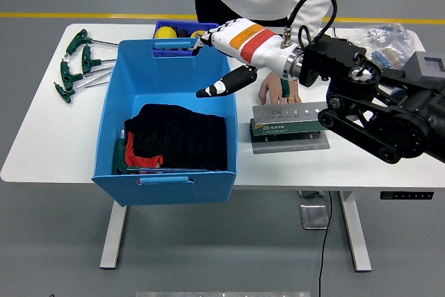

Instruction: Lift tool from toolbox,place it in box,lift tool from toolbox,place it in box

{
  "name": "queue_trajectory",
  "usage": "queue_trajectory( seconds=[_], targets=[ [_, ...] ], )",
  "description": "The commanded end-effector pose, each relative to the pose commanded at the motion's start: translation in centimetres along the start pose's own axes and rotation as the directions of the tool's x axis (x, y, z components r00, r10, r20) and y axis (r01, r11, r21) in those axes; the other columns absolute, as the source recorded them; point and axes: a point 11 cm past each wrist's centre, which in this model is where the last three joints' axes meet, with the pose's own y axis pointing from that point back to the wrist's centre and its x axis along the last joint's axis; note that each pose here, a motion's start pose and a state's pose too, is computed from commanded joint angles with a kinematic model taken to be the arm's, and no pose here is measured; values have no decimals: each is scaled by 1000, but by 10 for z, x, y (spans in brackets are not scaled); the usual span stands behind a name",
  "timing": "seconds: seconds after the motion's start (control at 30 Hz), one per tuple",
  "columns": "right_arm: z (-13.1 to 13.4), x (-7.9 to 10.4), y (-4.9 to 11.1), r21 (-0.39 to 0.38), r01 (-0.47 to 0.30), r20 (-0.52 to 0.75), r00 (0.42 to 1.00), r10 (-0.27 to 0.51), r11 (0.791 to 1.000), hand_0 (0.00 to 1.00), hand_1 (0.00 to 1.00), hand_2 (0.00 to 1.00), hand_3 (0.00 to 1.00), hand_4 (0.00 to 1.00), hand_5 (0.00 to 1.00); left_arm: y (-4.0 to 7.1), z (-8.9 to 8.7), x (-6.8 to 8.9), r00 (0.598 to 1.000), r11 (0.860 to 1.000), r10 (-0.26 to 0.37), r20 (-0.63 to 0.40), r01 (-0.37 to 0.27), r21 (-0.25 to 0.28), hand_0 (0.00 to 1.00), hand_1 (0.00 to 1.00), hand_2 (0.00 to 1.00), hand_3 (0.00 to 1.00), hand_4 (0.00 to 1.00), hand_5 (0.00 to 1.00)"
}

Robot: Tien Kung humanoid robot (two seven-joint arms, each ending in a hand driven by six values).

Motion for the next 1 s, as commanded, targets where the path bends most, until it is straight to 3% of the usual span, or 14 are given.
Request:
queue_trajectory(
  seconds=[0.27, 0.5, 0.63, 0.8, 1.0],
  targets=[
    [66, 19, 32, -167, -36, 10, 999, 39, 985, 738, 712, 768, 727, 998, 811, 0, -1, 1, 1000, 1000, 0, -2, 0, 0, 724, 658, 740, 746, 759, 745],
    [107, 17, 54, -272, -25, 43, 998, 38, 962, 753, 717, 771, 729, 998, 812, 0, -4, 0, 1000, 1000, -4, 0, 4, 5, 723, 652, 738, 747, 759, 742],
    [111, 3, 50, -275, 15, 32, 999, -7, 961, 754, 717, 770, 729, 998, 811, 0, -6, -2, 1000, 1000, -7, -2, 7, 10, 723, 649, 737, 747, 760, 744],
    [93, -17, 34, -221, 60, 8, 998, -60, 973, 759, 716, 762, 732, 998, 809, 1, -8, -6, 1000, 1000, -13, -2, 13, 17, 723, 655, 738, 747, 761, 745],
    [76, -28, 22, -160, 91, -30, 995, -97, 983, 758, 710, 761, 735, 998, 807, 1, -7, -7, 1000, 1000, -13, -11, 13, 13, 723, 654, 740, 748, 762, 746]
  ],
)
